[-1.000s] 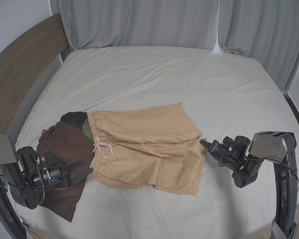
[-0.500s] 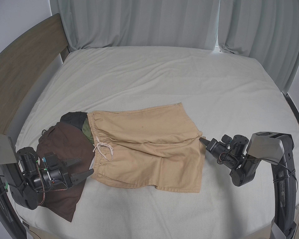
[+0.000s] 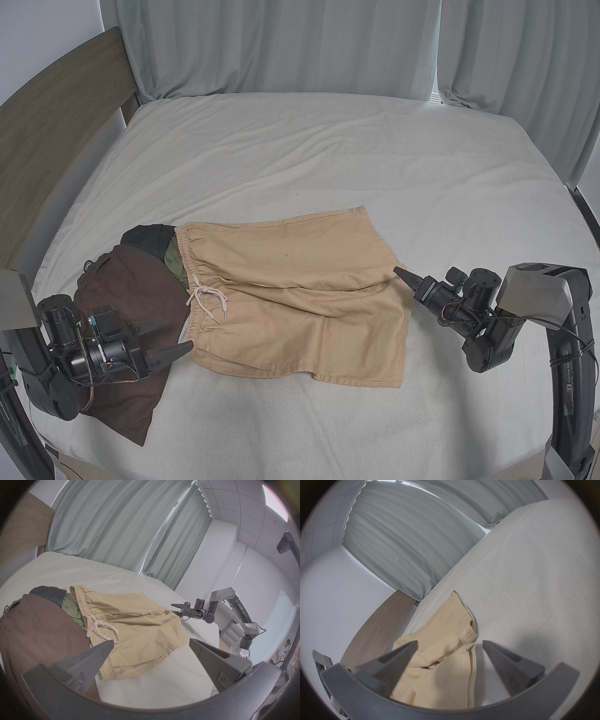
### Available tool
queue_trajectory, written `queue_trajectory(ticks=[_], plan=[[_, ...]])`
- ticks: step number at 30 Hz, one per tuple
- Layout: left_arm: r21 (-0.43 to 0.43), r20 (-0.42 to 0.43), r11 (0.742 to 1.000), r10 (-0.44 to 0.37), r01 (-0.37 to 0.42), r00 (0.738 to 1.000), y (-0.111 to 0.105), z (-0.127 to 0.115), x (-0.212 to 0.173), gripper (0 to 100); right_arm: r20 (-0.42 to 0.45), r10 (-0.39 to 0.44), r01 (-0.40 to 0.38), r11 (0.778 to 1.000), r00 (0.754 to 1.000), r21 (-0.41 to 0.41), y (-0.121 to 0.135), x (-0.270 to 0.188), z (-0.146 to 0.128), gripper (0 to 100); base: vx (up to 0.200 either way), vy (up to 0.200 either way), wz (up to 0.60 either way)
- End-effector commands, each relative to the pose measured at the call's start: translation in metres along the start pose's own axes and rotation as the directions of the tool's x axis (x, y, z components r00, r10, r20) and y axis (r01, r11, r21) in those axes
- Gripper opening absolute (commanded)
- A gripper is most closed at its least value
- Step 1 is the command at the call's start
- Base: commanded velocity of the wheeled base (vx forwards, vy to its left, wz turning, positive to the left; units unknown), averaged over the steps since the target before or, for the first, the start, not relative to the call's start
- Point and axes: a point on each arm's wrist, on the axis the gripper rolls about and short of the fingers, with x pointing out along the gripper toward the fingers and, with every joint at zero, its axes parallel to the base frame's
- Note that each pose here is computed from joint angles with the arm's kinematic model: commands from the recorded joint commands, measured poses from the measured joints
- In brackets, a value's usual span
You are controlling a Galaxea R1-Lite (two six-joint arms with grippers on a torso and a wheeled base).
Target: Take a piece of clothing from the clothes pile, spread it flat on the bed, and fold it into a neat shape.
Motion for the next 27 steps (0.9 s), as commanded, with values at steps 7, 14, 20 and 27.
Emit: queue_trajectory(ticks=[7,14,20,27], plan=[[-0.005,0.004,1.000,-0.004,0.004,1.000,0.001,0.001,0.001,100,0.039,0.037,-0.032,0.994,0.999,-0.108,0.043,-0.024,0.030,100,0.000,0.000,0.00],[-0.029,-0.003,1.000,0.001,-0.001,1.000,0.001,-0.002,-0.001,100,-0.098,0.127,-0.138,0.985,0.987,-0.107,0.090,-0.056,0.015,100,0.000,0.000,0.00],[-0.058,-0.014,0.998,0.001,-0.002,1.000,-0.001,-0.004,-0.002,100,-0.215,0.188,-0.225,0.960,0.958,-0.166,0.111,-0.079,-0.002,100,0.000,0.000,0.00],[-0.170,-0.020,0.985,0.007,-0.010,1.000,0.005,-0.008,0.000,100,-0.249,0.212,-0.266,0.942,0.945,-0.206,0.122,-0.084,-0.009,100,0.000,0.000,0.00]])
